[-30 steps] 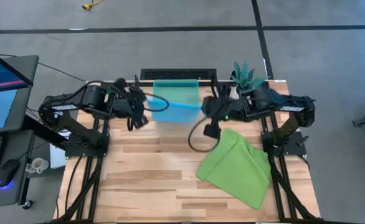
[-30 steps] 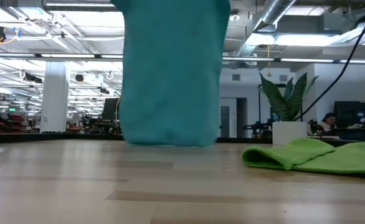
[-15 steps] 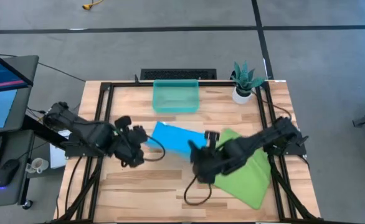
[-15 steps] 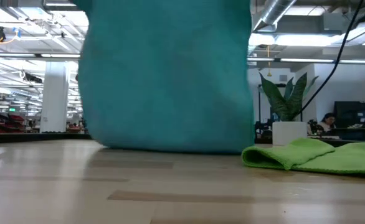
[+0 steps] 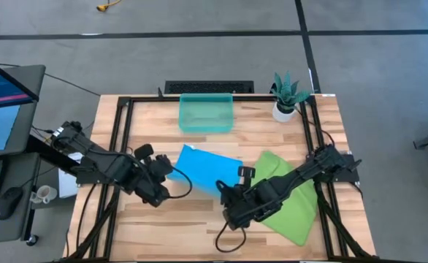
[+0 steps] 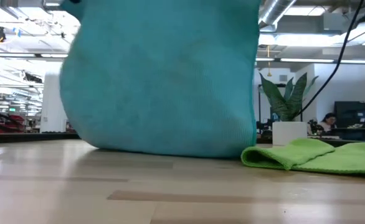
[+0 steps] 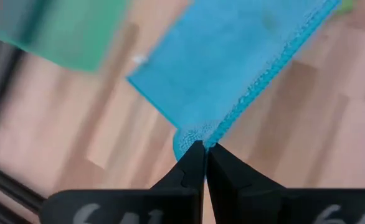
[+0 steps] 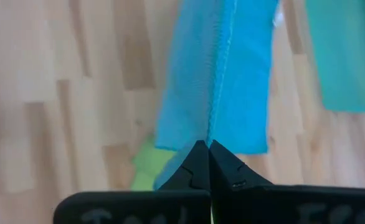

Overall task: Roll microfiber towels into tight, uniform cylinder then place into a basket
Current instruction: Fold the blue microfiber cloth

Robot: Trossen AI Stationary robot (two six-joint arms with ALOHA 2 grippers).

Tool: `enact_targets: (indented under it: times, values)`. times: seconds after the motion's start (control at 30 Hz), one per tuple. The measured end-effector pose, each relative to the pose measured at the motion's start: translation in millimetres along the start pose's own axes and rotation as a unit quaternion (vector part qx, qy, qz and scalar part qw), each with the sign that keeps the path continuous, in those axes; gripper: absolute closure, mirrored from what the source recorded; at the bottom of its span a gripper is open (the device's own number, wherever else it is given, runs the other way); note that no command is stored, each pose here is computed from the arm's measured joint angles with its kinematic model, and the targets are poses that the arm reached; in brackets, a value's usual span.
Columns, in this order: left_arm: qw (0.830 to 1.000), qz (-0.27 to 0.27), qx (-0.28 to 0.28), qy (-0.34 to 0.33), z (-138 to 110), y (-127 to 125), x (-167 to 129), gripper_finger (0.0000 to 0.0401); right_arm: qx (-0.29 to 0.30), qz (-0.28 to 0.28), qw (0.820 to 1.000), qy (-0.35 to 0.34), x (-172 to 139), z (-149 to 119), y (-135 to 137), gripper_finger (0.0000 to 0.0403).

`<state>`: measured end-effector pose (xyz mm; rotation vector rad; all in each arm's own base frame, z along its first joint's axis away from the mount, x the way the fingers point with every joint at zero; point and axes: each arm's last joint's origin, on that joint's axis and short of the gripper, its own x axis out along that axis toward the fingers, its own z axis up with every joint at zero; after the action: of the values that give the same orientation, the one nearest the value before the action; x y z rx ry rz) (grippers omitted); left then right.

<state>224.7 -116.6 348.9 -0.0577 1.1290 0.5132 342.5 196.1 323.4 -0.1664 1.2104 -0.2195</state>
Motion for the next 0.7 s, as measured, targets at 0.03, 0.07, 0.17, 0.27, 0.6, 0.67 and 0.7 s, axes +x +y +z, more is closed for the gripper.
enact_targets:
  times: [0.03, 0.07, 0.17, 0.27, 0.6, 0.67, 0.7]
  values:
    - [1.0, 0.015, 0.007, -0.006, 2, -1, 4, 0.0401, -0.002, -0.004, 1.0, 0.004, 2, 0, -1, 0.0397]
    - [1.0, 0.026, 0.016, -0.005, 2, -4, 9, 0.0401, -0.001, -0.005, 1.0, 0.004, 3, 0, -1, 0.0397]
    - [0.998, 0.05, 0.04, 0.012, 2, -11, 26, 0.0401, 0.0, -0.015, 1.0, 0.018, 15, -3, -2, 0.0397]
    - [0.995, 0.071, 0.06, 0.036, -1, -19, 47, 0.0401, 0.001, -0.034, 0.999, 0.036, 29, -6, -4, 0.0397]
    - [0.992, 0.084, 0.06, 0.068, -16, -20, 96, 0.0401, -0.005, -0.053, 0.996, 0.074, 83, -9, -20, 0.0397]
    - [0.993, 0.07, 0.066, 0.071, -16, -20, 104, 0.0401, -0.003, -0.049, 0.995, 0.089, 90, -12, -21, 0.0397]
    - [0.993, 0.066, 0.068, 0.071, -14, -20, 106, 0.0401, -0.002, -0.05, 0.994, 0.094, 92, -14, -21, 0.0397]
